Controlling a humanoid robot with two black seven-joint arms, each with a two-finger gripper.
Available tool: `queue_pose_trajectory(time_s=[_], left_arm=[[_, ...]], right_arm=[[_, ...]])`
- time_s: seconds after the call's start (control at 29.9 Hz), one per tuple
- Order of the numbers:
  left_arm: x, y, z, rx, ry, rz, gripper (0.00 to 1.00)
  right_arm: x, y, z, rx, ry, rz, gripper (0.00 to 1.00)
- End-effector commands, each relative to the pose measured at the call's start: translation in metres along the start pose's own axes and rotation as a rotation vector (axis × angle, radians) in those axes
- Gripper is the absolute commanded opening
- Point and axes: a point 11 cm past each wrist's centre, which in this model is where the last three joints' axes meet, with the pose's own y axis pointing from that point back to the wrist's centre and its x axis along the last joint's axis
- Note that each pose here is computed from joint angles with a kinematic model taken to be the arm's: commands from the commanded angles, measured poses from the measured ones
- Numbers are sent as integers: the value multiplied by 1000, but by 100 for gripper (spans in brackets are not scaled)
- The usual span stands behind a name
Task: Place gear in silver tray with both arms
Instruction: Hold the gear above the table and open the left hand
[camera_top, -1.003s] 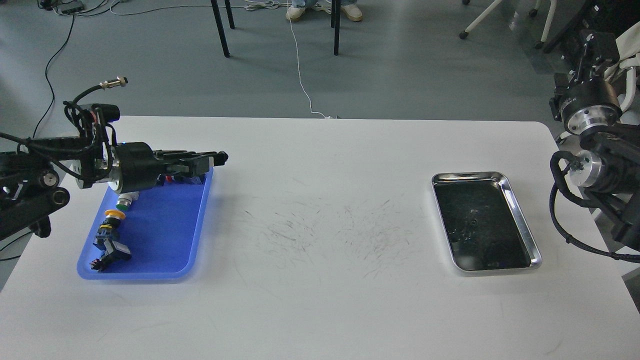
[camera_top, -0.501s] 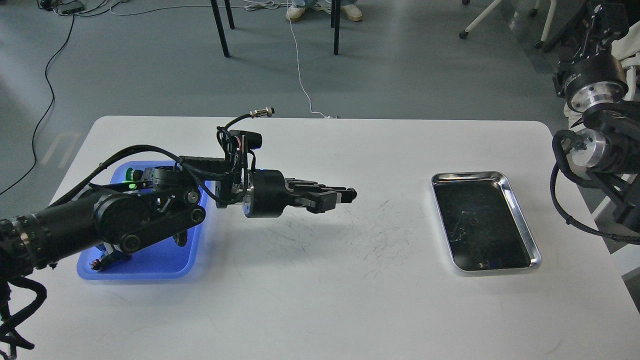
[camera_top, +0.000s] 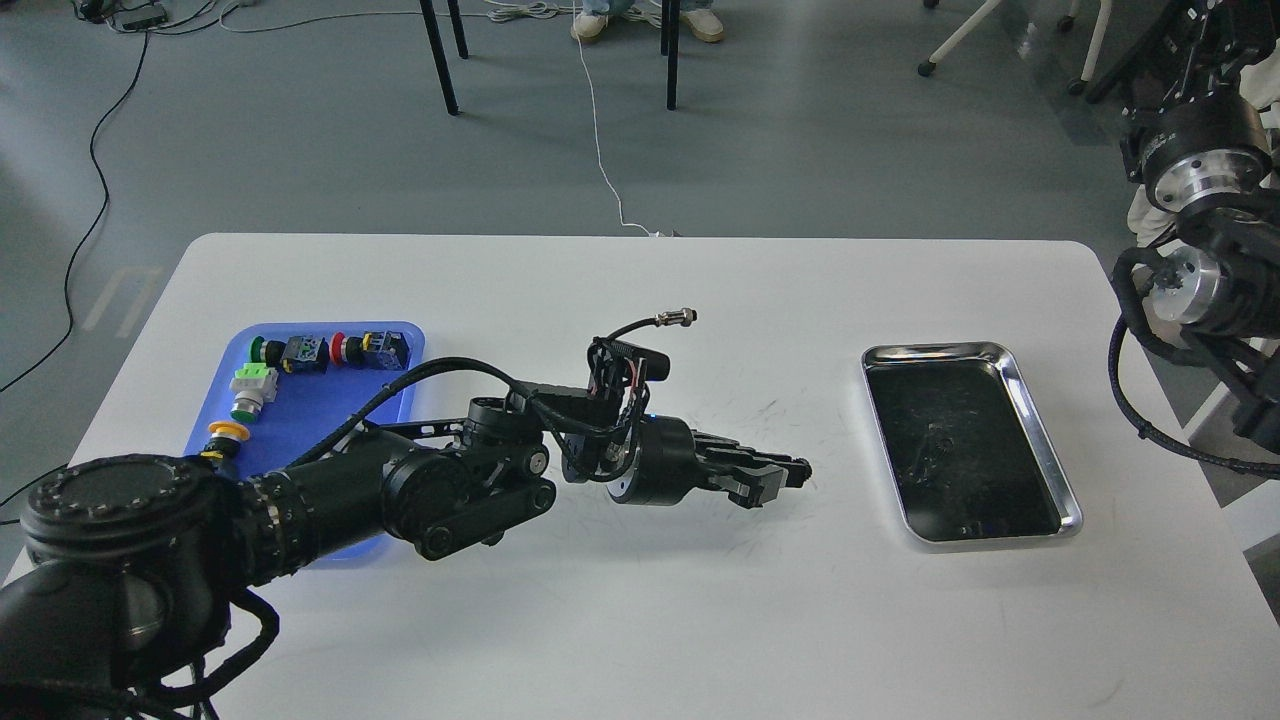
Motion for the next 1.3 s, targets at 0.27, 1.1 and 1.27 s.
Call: queue_pose_trajectory(time_s=[0.27, 1.1, 1.27], left_arm=[[-8, 11, -33, 94, 35, 33, 6], [-1, 9, -25, 69, 44, 48, 19], [-1, 7, -21, 56, 47, 46, 22]], right_arm=[[2, -1, 1, 0, 7, 6, 96], [-1, -2, 5, -5, 40, -11, 96], [-2, -2, 5, -5, 41, -14, 96]])
